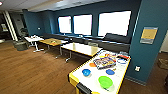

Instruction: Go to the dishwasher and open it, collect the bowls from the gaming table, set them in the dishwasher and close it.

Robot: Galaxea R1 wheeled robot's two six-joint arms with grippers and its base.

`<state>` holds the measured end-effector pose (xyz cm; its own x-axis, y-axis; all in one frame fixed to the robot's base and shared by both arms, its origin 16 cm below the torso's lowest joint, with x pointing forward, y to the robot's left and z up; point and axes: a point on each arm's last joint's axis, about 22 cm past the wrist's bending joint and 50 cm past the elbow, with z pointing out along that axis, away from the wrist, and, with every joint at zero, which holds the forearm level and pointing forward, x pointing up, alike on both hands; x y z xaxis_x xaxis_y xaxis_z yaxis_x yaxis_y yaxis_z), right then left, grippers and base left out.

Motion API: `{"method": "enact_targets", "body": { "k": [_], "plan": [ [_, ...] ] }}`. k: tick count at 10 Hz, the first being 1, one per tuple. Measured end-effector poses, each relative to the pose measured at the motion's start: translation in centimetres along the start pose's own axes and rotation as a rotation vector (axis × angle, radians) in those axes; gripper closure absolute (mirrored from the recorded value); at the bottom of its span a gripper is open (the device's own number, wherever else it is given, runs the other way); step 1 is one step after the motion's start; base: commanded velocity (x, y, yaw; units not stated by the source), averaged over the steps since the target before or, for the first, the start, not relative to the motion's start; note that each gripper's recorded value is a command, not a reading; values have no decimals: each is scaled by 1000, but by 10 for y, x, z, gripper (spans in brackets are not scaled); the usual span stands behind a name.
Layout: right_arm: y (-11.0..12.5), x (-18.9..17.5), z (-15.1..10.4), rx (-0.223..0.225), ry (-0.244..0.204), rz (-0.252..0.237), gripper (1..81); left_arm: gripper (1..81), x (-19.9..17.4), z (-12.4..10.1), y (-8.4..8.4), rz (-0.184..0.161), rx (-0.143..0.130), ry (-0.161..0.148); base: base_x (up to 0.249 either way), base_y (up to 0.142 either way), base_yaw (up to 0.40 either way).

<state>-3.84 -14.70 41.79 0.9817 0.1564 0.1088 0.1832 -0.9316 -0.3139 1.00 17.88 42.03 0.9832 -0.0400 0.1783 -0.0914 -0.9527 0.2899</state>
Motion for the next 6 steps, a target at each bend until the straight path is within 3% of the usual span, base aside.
{"method": "enact_targets", "body": {
  "k": [6],
  "plan": [
    [1,0,0,-1,0,0,10,10,0,0,0,0,0,0,80,75,0]
  ]
}}
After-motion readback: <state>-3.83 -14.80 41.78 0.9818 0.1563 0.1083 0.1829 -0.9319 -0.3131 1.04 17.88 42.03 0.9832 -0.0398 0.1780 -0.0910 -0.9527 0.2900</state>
